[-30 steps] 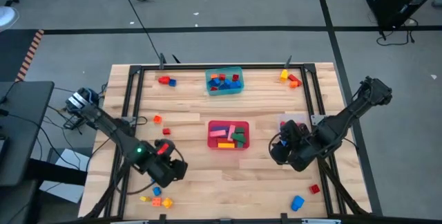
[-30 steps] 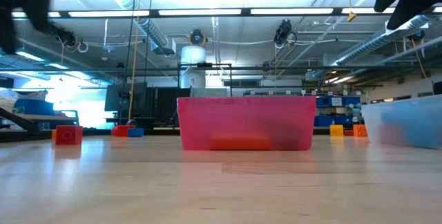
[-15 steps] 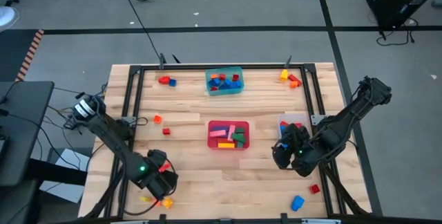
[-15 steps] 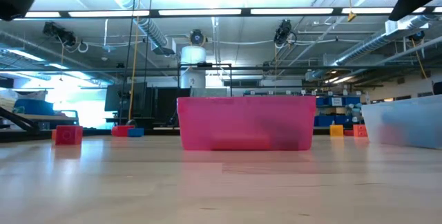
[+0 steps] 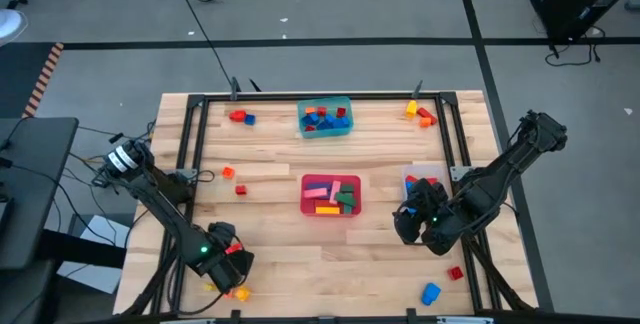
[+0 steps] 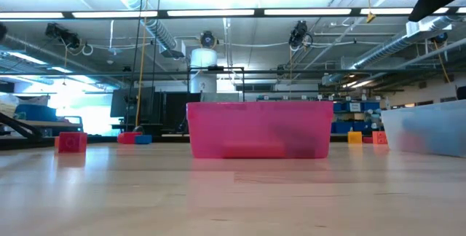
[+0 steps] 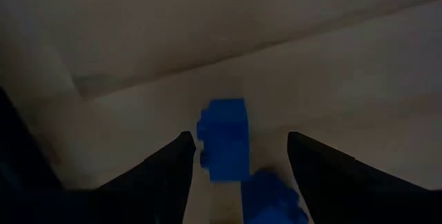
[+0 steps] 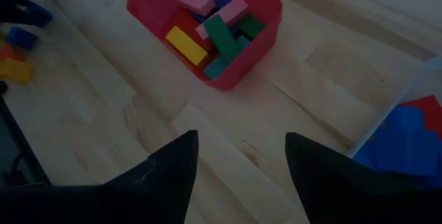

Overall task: Sort blocks by size
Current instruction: Put the blue 4 stud game piece into the blue bin, then put the red 1 stud game piece into the transparent bin

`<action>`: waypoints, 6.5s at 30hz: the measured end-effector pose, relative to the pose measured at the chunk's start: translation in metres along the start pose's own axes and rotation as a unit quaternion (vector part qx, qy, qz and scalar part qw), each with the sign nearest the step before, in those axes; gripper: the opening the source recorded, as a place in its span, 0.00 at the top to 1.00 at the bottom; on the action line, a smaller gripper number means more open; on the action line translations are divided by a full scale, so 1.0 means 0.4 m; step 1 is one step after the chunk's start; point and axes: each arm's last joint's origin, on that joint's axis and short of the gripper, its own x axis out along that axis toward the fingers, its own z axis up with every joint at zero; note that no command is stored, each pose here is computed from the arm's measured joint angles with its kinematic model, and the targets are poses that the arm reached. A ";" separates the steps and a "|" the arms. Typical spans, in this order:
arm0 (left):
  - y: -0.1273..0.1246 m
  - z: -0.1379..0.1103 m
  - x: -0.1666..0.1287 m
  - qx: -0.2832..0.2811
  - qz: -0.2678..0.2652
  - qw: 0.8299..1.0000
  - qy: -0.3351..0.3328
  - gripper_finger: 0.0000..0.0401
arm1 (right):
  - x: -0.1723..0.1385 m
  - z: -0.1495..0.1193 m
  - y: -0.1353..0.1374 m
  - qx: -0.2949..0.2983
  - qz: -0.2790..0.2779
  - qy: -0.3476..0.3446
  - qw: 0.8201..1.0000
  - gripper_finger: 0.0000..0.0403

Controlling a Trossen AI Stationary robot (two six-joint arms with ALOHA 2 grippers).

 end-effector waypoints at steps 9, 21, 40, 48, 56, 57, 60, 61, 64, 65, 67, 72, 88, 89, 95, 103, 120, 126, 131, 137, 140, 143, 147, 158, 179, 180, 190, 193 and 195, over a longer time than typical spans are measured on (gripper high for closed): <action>0.016 0.010 0.043 -0.005 -0.004 1.000 0.008 0.54 | 0.000 0.000 0.000 0.000 0.000 0.000 1.000 0.43; 0.006 0.005 0.033 -0.006 -0.033 0.999 0.029 0.77 | 0.000 0.000 0.000 -0.012 0.000 0.000 1.000 0.44; -0.031 0.337 -0.259 0.092 -0.206 0.961 -0.157 0.77 | 0.012 0.021 -0.002 -0.008 -0.011 -0.017 1.000 0.44; -0.042 0.668 -0.343 0.186 -0.197 0.937 -0.220 0.77 | 0.041 0.073 -0.013 0.037 -0.039 -0.033 0.998 0.44; -0.072 0.974 -0.359 0.288 -0.182 0.913 -0.222 0.77 | 0.063 0.116 -0.023 0.125 -0.052 -0.049 0.990 0.44; -0.084 1.004 -0.352 0.301 -0.177 0.911 -0.219 0.77 | 0.066 0.121 -0.023 0.135 -0.051 -0.051 0.988 0.44; -0.121 1.086 -0.312 0.334 -0.158 0.907 -0.201 0.77 | 0.072 0.134 -0.022 0.162 -0.046 -0.057 0.984 0.44; -0.133 1.109 -0.293 0.343 -0.151 0.907 -0.193 0.77 | 0.074 0.138 -0.022 0.170 -0.046 -0.059 0.983 0.44; -0.164 1.159 -0.234 0.366 -0.135 0.904 -0.172 0.76 | 0.078 0.147 -0.022 0.191 -0.042 -0.063 0.979 0.44; -0.170 1.172 -0.212 0.370 -0.131 0.905 -0.164 0.74 | 0.079 0.150 -0.022 0.195 -0.042 -0.064 0.978 0.44; -0.179 1.189 -0.168 0.378 -0.123 0.906 -0.145 0.71 | 0.081 0.153 -0.021 0.203 -0.037 -0.066 0.976 0.44; -0.188 1.207 -0.102 0.381 -0.114 0.910 -0.120 0.65 | 0.082 0.158 -0.013 0.214 -0.021 -0.070 0.974 0.45; -0.165 1.233 -0.113 0.368 -0.148 0.909 -0.126 0.58 | 0.081 0.165 0.000 0.229 0.004 -0.087 0.970 0.45; -0.164 1.232 -0.113 0.368 -0.148 0.910 -0.125 0.56 | 0.081 0.165 0.000 0.229 0.005 -0.087 0.969 0.45; -0.167 1.236 -0.115 0.367 -0.151 0.908 -0.134 0.40 | 0.081 0.165 0.000 0.229 0.005 -0.087 0.969 0.45; -0.155 1.248 -0.201 0.375 -0.151 0.901 -0.157 0.34 | 0.081 0.165 0.000 0.229 0.004 -0.087 0.970 0.45; 0.196 1.241 -0.298 0.289 -0.060 0.953 -0.067 0.34 | 0.085 0.175 -0.005 0.219 -0.004 -0.104 0.970 0.45; 0.316 1.193 -0.203 0.288 -0.054 0.956 0.009 0.34 | 0.085 0.176 -0.005 0.203 -0.006 -0.104 0.974 0.45; 0.361 1.155 -0.107 0.288 -0.053 0.953 0.076 0.34 | 0.086 0.178 -0.006 0.192 -0.010 -0.111 0.975 0.45; 0.368 1.147 -0.059 0.295 -0.016 0.953 0.072 0.37 | 0.085 0.180 -0.007 0.178 -0.015 -0.127 0.976 0.45; 0.368 1.148 -0.059 0.295 -0.015 0.953 0.071 0.38 | 0.085 0.180 -0.007 0.176 -0.015 -0.127 0.976 0.45; 0.365 1.155 -0.070 0.297 -0.014 0.953 0.061 0.39 | 0.085 0.180 -0.007 0.175 -0.015 -0.127 0.976 0.45; 0.364 1.171 -0.091 0.312 0.000 0.949 0.043 0.39 | 0.085 0.180 -0.007 0.171 -0.016 -0.127 0.977 0.45; 0.357 1.184 -0.081 0.416 0.026 0.909 0.014 0.39 | 0.085 0.180 -0.007 0.170 -0.016 -0.126 0.977 0.45; 0.335 1.214 -0.013 0.415 0.061 0.907 0.024 0.39 | 0.089 0.190 -0.012 0.173 -0.021 -0.130 0.976 0.45; 0.335 1.214 -0.013 0.414 0.063 0.908 0.025 0.39 | 0.089 0.190 -0.012 0.173 -0.021 -0.130 0.976 0.45; 0.337 1.209 -0.013 0.386 0.066 0.920 0.034 0.51 | 0.089 0.190 -0.012 0.160 -0.023 -0.130 0.978 0.45; 0.333 1.210 -0.013 0.376 0.068 0.923 0.030 0.57 | 0.089 0.190 -0.012 0.158 -0.024 -0.130 0.979 0.45; 0.330 1.211 -0.013 0.376 0.069 0.924 0.027 0.60 | 0.089 0.190 -0.012 0.157 -0.024 -0.130 0.979 0.45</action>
